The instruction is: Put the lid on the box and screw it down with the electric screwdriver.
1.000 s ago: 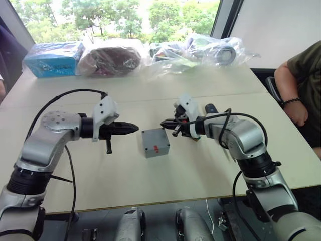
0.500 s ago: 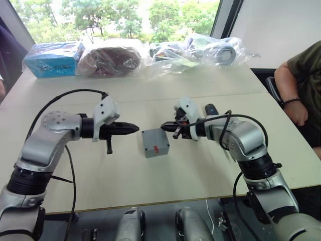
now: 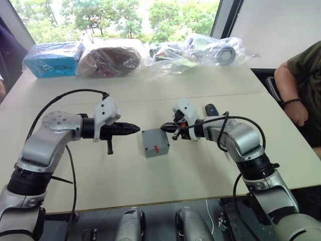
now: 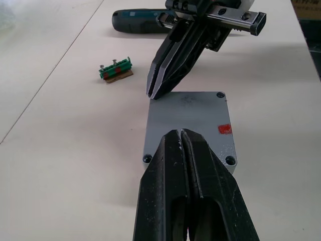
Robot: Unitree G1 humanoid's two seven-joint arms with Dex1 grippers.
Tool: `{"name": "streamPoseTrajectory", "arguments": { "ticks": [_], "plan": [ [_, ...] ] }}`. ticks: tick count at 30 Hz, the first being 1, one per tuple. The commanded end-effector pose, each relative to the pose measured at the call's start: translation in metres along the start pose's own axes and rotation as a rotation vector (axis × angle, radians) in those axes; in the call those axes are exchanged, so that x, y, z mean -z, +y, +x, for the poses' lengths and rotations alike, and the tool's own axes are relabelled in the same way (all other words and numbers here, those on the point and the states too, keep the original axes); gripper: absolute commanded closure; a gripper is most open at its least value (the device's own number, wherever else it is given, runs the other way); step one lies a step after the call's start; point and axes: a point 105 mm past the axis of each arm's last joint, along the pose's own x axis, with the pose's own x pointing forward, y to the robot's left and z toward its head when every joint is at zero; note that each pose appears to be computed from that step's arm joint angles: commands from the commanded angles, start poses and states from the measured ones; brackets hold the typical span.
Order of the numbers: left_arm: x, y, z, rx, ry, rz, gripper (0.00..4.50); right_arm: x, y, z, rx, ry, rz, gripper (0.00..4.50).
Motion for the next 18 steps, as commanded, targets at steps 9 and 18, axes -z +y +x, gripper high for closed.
{"name": "streamPoseTrajectory", "arguments": {
  "ticks": [9,18],
  "plan": [
    [-0.009,-0.007,0.002,0.016,-0.027,0.024,4.50,-0.001,-0.001,-0.010,0.019,0.000,-0.054,0.73],
    [-0.028,-0.017,0.007,0.081,-0.110,0.049,4.50,-0.027,-0.039,-0.083,0.251,0.045,-0.044,0.03]
  ]
}}
